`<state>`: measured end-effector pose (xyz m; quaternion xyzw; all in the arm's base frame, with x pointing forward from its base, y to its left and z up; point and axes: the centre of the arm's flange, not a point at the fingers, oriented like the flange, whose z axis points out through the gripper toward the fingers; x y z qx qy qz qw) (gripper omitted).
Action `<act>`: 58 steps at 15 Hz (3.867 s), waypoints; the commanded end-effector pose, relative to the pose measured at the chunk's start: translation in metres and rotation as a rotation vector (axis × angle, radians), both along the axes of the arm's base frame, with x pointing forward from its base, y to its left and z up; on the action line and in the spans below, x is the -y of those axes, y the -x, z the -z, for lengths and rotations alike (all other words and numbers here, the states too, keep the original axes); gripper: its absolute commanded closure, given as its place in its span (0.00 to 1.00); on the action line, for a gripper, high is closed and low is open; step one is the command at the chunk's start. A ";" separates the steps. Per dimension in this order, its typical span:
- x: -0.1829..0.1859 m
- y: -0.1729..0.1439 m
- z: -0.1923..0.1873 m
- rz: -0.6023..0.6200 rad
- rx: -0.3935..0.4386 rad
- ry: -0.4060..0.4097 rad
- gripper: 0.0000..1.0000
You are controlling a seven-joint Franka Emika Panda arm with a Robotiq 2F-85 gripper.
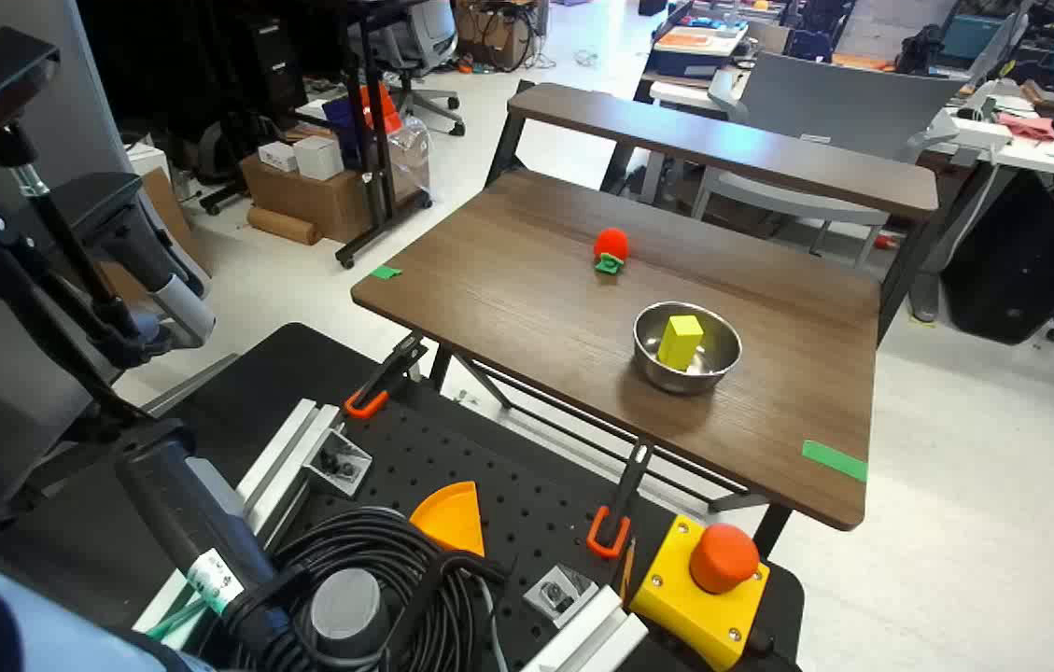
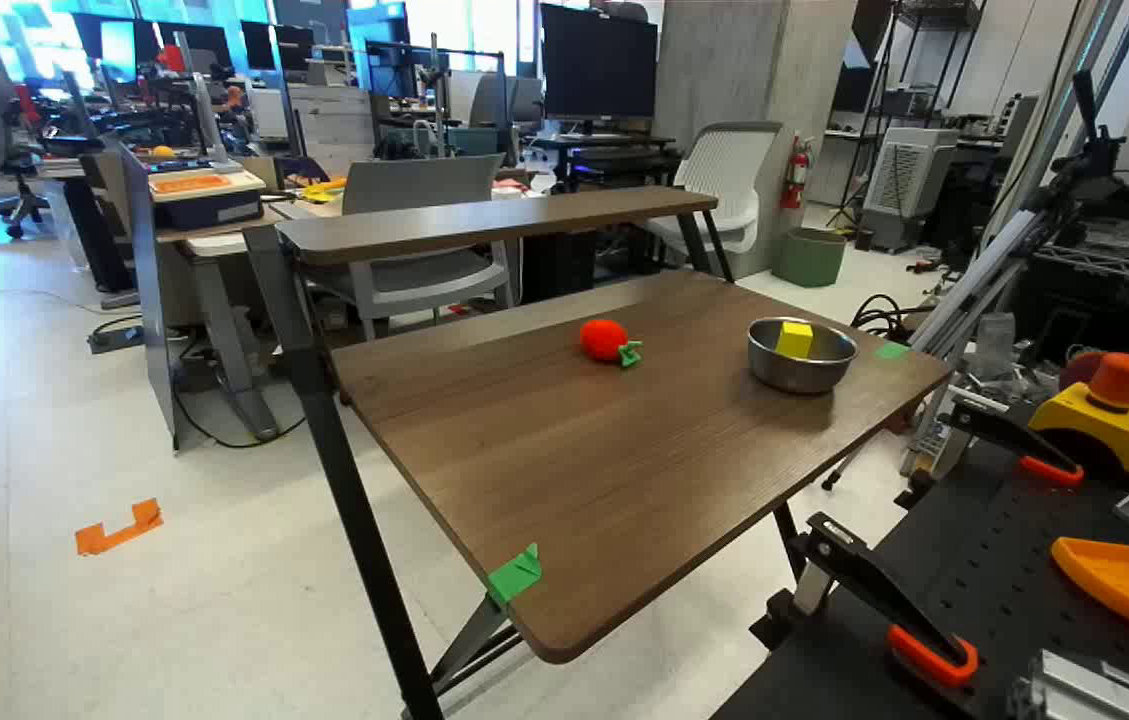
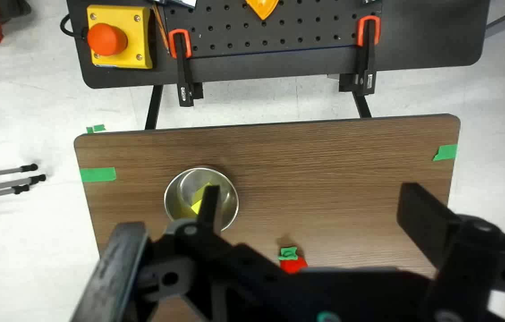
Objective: Remove the block from the pot
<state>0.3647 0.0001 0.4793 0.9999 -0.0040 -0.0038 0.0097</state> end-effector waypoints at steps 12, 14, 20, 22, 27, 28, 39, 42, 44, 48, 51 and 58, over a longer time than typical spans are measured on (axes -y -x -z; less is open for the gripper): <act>0.000 0.000 0.000 0.000 0.000 0.000 0.00; 0.000 0.000 0.000 0.000 0.000 0.000 0.00; 0.000 0.000 0.000 0.000 0.000 0.000 0.00; 0.000 0.000 0.000 0.000 0.000 0.000 0.00; 0.023 -0.037 0.032 0.065 -0.005 -0.005 0.00; 0.031 -0.050 0.043 0.081 -0.003 -0.003 0.00; 0.094 -0.129 0.142 0.356 -0.037 -0.084 0.00; 0.100 -0.145 0.167 0.407 -0.044 -0.085 0.00; 0.104 -0.152 0.184 0.437 -0.050 -0.067 0.00; 0.112 -0.164 0.219 0.503 -0.080 -0.040 0.00; 0.117 -0.170 0.242 0.550 -0.098 -0.022 0.00; 0.125 -0.191 0.282 0.636 -0.130 0.004 0.00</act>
